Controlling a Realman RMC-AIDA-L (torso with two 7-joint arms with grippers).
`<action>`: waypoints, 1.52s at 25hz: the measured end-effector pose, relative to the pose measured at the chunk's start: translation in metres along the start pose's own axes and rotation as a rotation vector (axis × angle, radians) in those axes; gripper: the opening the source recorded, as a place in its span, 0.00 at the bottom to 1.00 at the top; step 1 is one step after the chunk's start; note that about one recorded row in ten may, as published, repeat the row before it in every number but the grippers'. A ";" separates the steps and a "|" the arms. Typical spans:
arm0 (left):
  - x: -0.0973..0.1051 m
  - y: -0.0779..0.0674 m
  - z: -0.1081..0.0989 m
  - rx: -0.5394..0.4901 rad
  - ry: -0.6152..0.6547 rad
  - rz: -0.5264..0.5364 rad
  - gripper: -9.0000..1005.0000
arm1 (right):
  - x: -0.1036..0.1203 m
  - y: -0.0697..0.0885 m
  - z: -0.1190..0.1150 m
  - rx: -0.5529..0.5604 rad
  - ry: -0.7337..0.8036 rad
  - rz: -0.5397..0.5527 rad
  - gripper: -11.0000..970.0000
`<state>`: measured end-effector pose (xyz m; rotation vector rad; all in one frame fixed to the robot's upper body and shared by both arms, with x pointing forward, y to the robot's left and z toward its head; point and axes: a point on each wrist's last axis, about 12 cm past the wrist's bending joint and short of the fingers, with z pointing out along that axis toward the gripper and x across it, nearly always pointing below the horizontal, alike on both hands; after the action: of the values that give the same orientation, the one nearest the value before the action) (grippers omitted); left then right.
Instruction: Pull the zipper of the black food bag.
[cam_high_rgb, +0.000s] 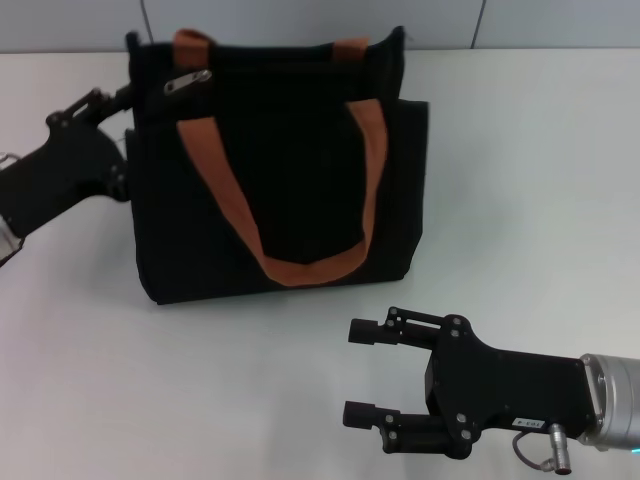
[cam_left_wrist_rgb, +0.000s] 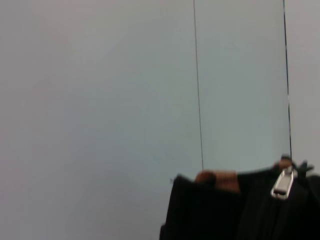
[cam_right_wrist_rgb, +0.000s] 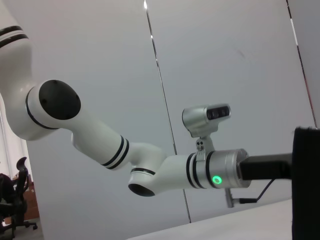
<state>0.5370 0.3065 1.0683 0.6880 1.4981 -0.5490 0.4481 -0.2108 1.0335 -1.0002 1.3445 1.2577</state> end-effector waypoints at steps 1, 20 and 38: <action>-0.002 0.000 0.003 0.001 -0.016 -0.006 0.72 | 0.000 0.000 0.000 -0.002 -0.001 0.001 0.77; 0.002 -0.002 0.006 -0.104 -0.097 -0.089 0.67 | 0.001 0.002 0.002 0.008 -0.015 -0.013 0.77; 0.004 -0.016 0.002 -0.083 -0.170 -0.142 0.36 | 0.001 0.000 0.002 0.022 -0.022 -0.016 0.77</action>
<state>0.5276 0.2940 1.0631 0.4615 1.4086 -0.6340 0.4478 -0.2087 1.0329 -0.9771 1.3288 1.2362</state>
